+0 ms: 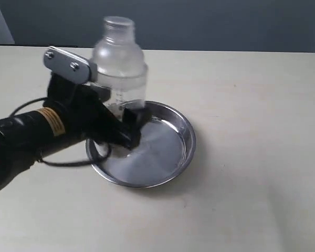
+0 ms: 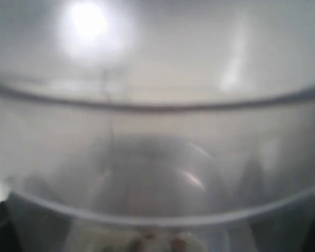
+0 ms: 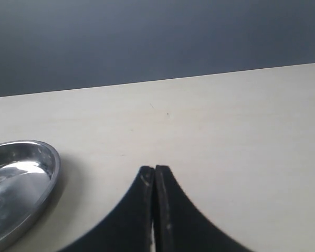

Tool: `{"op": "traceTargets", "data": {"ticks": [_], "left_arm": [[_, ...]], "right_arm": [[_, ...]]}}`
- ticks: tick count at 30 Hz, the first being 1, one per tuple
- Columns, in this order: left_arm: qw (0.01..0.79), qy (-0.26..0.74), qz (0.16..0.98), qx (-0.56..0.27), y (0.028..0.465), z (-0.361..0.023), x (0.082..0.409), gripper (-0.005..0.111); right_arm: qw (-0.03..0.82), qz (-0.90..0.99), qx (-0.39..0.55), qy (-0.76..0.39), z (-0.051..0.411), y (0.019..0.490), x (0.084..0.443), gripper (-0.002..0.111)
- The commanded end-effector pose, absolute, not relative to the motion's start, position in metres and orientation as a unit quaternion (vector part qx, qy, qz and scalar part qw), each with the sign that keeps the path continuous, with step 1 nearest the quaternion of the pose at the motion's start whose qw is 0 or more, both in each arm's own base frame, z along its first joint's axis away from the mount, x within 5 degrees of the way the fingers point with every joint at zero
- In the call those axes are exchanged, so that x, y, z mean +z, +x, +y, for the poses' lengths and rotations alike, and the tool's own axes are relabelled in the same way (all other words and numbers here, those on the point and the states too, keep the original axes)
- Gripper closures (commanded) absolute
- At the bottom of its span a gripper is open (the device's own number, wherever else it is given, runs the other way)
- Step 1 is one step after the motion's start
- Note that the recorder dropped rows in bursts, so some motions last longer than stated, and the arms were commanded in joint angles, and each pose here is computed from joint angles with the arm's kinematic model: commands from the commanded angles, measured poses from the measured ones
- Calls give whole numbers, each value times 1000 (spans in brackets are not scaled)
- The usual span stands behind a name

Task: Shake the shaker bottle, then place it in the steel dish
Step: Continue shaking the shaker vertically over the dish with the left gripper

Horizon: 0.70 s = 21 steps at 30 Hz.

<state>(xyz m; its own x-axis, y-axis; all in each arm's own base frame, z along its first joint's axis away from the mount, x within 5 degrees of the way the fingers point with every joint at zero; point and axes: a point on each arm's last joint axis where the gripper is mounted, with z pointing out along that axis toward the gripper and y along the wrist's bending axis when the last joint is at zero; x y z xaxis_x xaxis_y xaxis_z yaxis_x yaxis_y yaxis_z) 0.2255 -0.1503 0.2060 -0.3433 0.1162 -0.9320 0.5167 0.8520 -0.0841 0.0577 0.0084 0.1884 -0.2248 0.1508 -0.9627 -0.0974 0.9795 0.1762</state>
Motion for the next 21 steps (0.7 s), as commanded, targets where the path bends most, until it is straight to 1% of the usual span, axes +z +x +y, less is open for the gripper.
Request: {"op": "traceTargets", "data": {"ticks": [1,2,3,4,5,6,7,9,10,11,12,13,15,16,17,18,19,20,21], "left_arm": [[603,212,737,-219,227,-162,227,106],[634,190,716,-222,230,-161,242,106],[658,189,694,-226,230,-161,258,106],[670,191,680,-230,228,-160,270,106],[669,192,680,-230,227,-159,276,106],[649,187,700,-232,227,-160,271,106],[619,182,729,-229,228,-160,259,106],[542,187,794,-200,230,-160,214,106],[527,186,806,-194,229,-159,202,106],[532,188,803,-194,230,-160,200,106],[554,201,782,-202,229,-162,208,106],[583,211,753,-218,226,-164,224,106],[650,211,680,-264,215,-165,267,106],[665,209,665,-271,211,-163,278,106],[664,205,666,-271,209,-162,281,106],[645,202,688,-263,211,-161,271,106],[619,209,719,-237,214,-160,253,106],[579,200,763,-208,222,-158,224,106],[565,180,781,-197,228,-156,211,106]], "right_arm": [[625,774,99,18,8,58,189,109],[625,774,99,18,8,58,189,109],[625,774,99,18,8,58,189,109],[625,774,99,18,8,58,189,109],[625,774,99,18,8,58,189,109],[625,774,99,18,8,58,189,109],[625,774,99,18,8,58,189,109],[625,774,99,18,8,58,189,109],[625,774,99,18,8,58,189,109],[625,774,99,18,8,58,189,109],[625,774,99,18,8,58,189,109],[625,774,99,18,8,58,189,109],[625,774,99,18,8,58,189,109],[625,774,99,18,8,58,189,109],[625,774,99,18,8,58,189,109],[625,774,99,18,8,58,189,109],[625,774,99,18,8,58,189,109],[626,773,99,18,8,58,189,109],[626,773,99,18,8,58,189,109]]}}
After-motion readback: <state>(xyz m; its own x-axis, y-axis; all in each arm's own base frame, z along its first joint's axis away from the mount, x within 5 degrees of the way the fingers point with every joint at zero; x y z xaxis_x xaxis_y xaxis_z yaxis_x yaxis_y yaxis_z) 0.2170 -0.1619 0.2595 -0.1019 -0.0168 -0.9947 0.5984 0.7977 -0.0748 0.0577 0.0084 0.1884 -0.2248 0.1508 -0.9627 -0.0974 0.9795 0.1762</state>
